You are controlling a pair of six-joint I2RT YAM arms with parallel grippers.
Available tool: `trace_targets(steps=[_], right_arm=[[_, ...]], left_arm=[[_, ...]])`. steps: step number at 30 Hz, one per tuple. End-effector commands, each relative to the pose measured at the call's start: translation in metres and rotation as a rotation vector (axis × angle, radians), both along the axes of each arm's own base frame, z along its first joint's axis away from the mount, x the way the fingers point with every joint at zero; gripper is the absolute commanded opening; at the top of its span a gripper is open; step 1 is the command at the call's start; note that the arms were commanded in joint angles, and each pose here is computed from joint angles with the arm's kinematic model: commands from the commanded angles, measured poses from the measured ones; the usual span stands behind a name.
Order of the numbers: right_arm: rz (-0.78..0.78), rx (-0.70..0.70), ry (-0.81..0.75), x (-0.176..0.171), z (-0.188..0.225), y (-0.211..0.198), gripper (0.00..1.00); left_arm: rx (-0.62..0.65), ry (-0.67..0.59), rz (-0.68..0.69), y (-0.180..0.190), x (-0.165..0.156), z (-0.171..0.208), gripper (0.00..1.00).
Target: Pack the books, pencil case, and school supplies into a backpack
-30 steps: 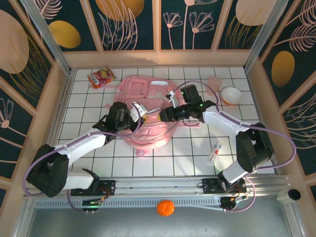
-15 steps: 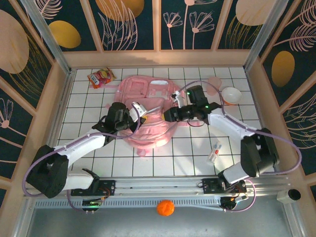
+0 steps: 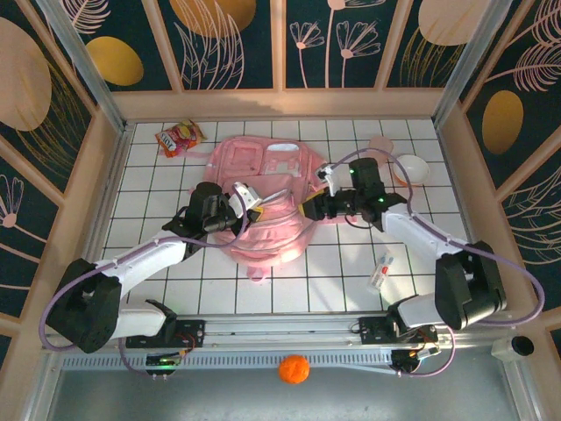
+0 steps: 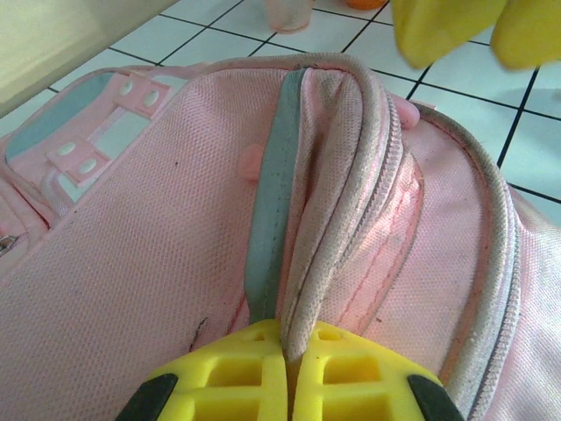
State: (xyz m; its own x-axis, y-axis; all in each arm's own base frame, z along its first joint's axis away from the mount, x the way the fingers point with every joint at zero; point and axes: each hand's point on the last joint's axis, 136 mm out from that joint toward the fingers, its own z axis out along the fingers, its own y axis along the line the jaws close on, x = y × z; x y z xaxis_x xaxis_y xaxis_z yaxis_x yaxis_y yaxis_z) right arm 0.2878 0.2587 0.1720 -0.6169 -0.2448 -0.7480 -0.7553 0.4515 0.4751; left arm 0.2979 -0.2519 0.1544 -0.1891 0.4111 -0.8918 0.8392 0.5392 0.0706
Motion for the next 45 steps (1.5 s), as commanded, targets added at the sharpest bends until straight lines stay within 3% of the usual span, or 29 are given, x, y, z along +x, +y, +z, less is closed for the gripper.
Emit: trace_targets(steps=[1, 7, 22, 26, 30, 36, 45], right_arm=[[0.077, 0.036, -0.080, 0.007, 0.011, 0.016, 0.52], [0.156, 0.078, -0.055, 0.003, 0.007, 0.032, 0.48], [0.135, 0.114, -0.084, 0.019, 0.010, 0.043, 0.38], [0.128, 0.124, -0.070, 0.022, 0.012, 0.045, 0.18], [0.108, 0.104, -0.025, 0.014, 0.015, 0.042, 0.01], [0.116, 0.079, 0.028, -0.015, 0.028, 0.051, 0.00], [0.130, 0.139, 0.124, -0.037, 0.045, 0.085, 0.00]], left_arm=[[-0.137, -0.135, -0.081, -0.019, 0.002, 0.054, 0.00], [-0.150, -0.139, -0.087, -0.020, 0.001, 0.057, 0.00], [-0.151, -0.150, -0.137, -0.024, -0.005, 0.059, 0.00], [-0.143, -0.146, -0.099, -0.021, 0.001, 0.059, 0.00], [-0.134, -0.134, 0.081, -0.005, 0.025, 0.060, 0.00], [-0.128, -0.136, 0.287, 0.018, 0.049, 0.061, 0.00], [-0.191, -0.128, 0.212, 0.002, 0.045, 0.072, 0.00]])
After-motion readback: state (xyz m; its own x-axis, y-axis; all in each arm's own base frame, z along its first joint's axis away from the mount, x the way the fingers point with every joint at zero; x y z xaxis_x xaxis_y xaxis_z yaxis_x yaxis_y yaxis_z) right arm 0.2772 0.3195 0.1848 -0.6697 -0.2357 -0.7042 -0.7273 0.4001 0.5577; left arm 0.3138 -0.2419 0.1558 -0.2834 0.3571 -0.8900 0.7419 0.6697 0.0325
